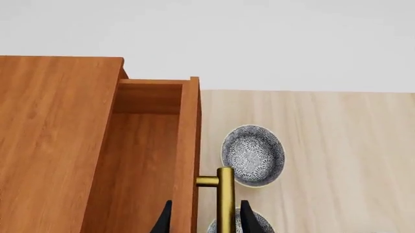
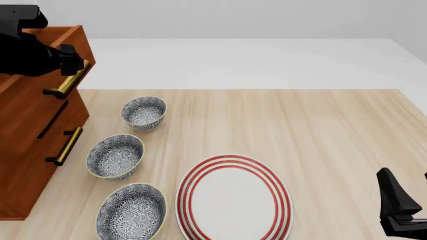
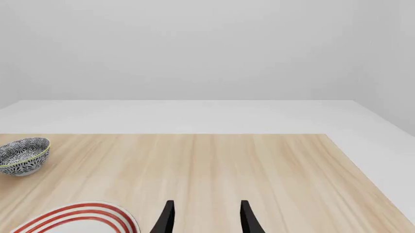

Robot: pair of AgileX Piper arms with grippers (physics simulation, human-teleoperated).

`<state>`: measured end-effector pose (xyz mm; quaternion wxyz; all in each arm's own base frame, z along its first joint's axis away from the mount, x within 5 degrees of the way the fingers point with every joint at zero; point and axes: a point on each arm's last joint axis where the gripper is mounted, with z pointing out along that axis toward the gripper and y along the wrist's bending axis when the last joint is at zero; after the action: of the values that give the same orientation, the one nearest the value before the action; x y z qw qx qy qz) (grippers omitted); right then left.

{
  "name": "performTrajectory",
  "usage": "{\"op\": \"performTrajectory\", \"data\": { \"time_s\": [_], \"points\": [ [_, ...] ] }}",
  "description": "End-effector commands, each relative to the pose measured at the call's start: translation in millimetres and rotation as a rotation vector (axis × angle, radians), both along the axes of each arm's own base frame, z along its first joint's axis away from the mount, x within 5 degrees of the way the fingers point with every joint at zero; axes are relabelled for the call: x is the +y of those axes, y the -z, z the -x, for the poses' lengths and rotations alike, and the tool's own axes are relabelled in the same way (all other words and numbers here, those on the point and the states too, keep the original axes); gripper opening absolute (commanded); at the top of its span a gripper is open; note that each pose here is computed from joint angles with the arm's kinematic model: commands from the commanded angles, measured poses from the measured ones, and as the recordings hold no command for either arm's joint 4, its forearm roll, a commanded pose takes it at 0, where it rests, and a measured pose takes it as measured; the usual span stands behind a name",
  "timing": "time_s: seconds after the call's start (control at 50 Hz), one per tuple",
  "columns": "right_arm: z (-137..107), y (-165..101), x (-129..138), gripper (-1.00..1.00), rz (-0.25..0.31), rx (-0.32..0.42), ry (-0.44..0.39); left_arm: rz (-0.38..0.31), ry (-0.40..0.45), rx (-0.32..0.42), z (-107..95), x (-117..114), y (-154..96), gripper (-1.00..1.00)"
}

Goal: Open the top drawer of the cabinet.

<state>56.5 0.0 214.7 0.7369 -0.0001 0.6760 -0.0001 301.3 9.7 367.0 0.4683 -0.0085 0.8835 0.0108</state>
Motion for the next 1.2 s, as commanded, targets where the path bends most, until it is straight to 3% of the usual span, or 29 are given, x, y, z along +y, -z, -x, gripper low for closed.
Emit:
{"op": "performTrajectory", "data": {
  "time_s": [0.02, 1.2],
  "points": [
    [0.0, 0.0, 0.0, 1.00, 0.000, 0.000, 0.000, 0.004, 0.001, 0.042, -6.7, -0.6, 13.2, 1.00],
    [0.0, 0.0, 0.0, 1.00, 0.000, 0.000, 0.000, -0.006, 0.122, 0.106, -12.1, -37.1, 31.5, 1.00]
  ]
}}
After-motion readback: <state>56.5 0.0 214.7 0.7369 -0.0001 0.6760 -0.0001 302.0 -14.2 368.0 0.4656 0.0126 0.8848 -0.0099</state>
